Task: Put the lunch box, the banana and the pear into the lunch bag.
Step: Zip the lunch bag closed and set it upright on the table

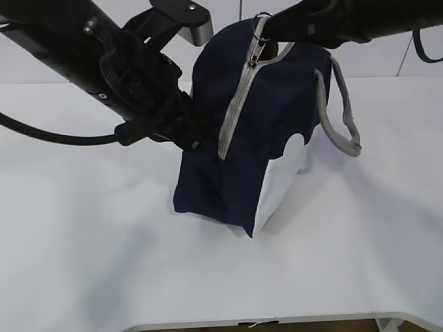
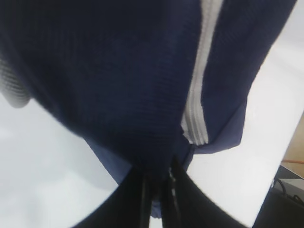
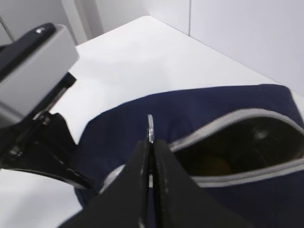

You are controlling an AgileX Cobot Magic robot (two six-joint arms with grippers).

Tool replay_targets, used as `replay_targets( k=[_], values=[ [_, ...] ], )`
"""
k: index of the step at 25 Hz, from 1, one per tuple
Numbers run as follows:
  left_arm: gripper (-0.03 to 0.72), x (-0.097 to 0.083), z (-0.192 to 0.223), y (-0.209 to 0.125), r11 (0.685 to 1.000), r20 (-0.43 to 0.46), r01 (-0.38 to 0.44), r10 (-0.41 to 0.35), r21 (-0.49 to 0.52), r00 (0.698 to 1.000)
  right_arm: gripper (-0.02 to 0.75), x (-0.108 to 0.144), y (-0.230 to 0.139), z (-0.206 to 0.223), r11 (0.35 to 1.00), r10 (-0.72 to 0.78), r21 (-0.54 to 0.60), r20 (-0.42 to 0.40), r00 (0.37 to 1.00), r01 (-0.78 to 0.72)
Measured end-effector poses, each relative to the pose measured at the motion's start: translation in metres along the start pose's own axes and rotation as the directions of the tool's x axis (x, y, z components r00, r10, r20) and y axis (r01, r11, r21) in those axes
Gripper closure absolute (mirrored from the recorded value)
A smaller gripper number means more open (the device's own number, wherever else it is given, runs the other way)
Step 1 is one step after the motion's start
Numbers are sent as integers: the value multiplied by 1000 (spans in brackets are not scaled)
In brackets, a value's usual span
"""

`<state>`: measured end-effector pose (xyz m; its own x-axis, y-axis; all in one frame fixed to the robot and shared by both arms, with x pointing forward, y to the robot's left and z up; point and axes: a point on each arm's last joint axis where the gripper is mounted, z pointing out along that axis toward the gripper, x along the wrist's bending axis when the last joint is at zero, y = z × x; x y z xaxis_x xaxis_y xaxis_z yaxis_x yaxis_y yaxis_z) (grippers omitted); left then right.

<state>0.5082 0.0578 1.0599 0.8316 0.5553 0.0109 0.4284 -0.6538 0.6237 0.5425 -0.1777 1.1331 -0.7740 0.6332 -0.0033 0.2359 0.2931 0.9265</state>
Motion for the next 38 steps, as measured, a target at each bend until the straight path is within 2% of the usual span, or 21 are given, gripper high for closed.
replay_targets(
  k=[5, 10, 20, 30, 38],
  values=[
    [697, 1, 0, 2, 1000, -12, 4, -4, -25, 1000, 720, -13, 1, 2, 1000, 12, -30, 127, 992, -9],
    [697, 1, 0, 3, 1000, -15, 4, -4, -31, 1000, 720, -26, 6, 0, 992, 94, -110, 256, 962, -68],
    [697, 1, 0, 2, 1000, -10, 2, -3, -19, 1000, 720, -52, -13, 21, 981, 190, -114, 384, 903, -158],
    [697, 0, -8, 2, 1000, -12, -5, 5, -20, 1000, 720, -70, -11, 30, 959, 277, -180, 452, 848, -217],
    [697, -1, -7, -1, 1000, 0, -6, 6, 15, 1000, 720, -92, -19, 62, 951, 308, -171, 457, 834, -257]
  ],
)
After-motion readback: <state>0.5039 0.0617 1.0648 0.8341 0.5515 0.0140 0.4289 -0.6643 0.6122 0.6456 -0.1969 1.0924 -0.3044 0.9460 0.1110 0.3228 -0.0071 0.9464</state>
